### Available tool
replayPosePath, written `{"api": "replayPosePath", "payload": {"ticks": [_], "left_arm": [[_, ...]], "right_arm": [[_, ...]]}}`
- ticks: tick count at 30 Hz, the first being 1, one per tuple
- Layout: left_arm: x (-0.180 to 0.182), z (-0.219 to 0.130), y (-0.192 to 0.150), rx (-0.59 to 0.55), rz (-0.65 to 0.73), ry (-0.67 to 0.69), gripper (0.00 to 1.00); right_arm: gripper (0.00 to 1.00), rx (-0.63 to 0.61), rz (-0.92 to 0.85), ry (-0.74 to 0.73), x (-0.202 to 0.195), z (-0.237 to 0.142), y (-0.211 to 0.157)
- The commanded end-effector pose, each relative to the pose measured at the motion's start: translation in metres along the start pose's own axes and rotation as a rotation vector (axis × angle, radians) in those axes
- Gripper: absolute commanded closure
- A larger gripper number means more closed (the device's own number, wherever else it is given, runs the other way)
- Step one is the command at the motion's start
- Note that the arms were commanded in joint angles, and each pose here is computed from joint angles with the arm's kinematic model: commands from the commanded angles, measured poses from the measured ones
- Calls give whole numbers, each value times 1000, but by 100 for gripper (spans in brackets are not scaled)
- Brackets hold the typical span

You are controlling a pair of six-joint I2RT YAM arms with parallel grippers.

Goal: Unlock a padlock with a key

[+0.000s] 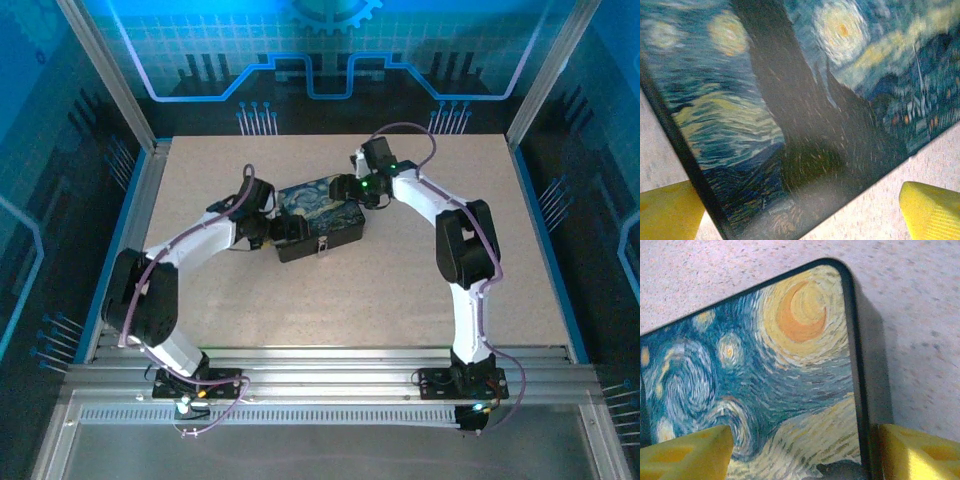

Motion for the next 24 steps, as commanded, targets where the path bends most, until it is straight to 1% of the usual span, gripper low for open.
{"api": "replayPosePath", "payload": {"ticks": [1,5,9,15,19,22,24], "left_arm": [[-17,-6,-20,-19,-14,-74,1],[-21,-12,-30,-19,-34,-99,1],[-18,-12,-31,-31,-41,-54,1],[-20,-19,-26,-44,-30,-25,1],[-19,-32,-23,-74,-1,37,1],[-17,-45,-21,-103,32,97,1],[-17,-53,-19,-125,45,119,1]], "right_arm": [[23,80,-95,62,28,12,-13],[21,67,-138,116,38,13,-9],[19,31,-177,111,41,6,-3],[16,-76,-200,34,29,-41,20],[15,-142,-176,-69,7,-73,34],[22,-169,-85,-199,-27,-89,42],[31,-178,-22,-284,-50,-97,46]]}}
Point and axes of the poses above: each hand's point on the last joint's axis, 136 mm out from that joint toward the fingers, its own z axis out along the fingers, its own x axis along the line the jaws close on, y = z × x, the point moved 9 cm from there along -z, back along the fingers, and after that the axes turned 1 degree about z, right-handed, at the moved point
